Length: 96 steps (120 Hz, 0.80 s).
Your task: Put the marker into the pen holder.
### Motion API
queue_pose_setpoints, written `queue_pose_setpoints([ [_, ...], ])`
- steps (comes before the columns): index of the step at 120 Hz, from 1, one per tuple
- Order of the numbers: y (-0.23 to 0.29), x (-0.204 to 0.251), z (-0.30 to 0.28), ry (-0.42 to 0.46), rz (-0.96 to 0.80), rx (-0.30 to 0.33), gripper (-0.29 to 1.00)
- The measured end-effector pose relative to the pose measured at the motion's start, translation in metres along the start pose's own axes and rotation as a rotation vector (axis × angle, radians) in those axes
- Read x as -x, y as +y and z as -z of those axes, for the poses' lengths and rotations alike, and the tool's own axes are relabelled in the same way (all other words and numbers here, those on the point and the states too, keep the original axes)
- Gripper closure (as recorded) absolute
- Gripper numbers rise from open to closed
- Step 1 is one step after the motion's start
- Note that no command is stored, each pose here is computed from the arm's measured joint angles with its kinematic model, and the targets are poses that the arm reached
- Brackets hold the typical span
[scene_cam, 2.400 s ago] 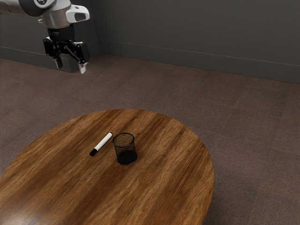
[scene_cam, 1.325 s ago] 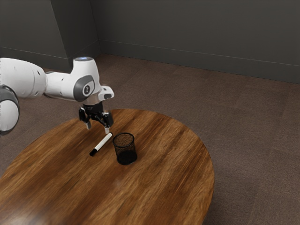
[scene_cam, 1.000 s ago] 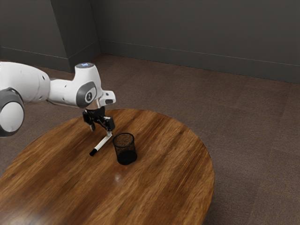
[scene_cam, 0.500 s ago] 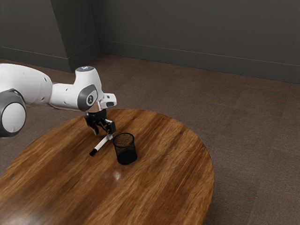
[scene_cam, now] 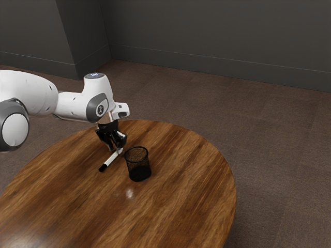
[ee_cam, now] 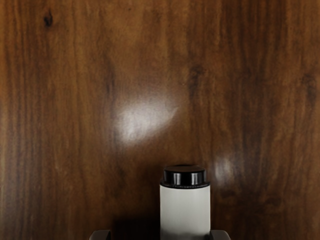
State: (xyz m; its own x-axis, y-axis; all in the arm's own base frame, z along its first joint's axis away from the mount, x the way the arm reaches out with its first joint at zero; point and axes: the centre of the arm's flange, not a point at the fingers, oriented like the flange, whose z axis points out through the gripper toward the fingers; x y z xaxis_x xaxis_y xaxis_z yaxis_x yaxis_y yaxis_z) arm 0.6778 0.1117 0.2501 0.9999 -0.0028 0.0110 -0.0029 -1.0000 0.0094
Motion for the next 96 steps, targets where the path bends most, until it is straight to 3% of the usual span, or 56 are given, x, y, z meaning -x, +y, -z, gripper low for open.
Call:
queue_pose_setpoints([
  [96, 0.01, 0.0019, -0.0047, -0.011, 0.035, -0.005, 0.73],
])
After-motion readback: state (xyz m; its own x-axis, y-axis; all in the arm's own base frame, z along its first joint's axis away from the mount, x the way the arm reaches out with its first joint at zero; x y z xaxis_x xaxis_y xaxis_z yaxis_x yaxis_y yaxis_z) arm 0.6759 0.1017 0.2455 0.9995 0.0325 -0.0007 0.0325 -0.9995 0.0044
